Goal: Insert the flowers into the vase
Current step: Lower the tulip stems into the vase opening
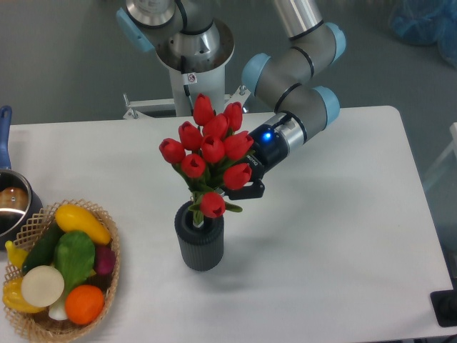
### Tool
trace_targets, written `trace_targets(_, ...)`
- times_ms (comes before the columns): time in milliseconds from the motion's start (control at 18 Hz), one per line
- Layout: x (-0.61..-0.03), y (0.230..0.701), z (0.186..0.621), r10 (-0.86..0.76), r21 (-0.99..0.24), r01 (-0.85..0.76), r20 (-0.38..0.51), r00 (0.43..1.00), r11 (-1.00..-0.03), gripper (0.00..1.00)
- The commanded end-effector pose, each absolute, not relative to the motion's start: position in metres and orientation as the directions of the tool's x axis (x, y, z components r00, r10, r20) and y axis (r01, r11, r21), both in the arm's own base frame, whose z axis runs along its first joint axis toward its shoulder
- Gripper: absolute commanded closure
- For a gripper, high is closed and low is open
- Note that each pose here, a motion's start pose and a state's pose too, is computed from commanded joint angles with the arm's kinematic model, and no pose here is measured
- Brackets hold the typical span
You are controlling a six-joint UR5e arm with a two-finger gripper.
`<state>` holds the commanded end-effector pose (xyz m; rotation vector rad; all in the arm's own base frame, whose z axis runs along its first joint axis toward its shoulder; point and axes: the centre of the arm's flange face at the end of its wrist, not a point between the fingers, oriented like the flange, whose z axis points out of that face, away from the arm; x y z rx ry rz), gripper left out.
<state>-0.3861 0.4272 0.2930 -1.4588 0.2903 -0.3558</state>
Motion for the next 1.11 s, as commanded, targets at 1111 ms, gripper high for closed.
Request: trace_targets(1111,-0.384,0.424,0.237,-0.397,-0.999,0.019,-0.001,0.918,0.046,0.8)
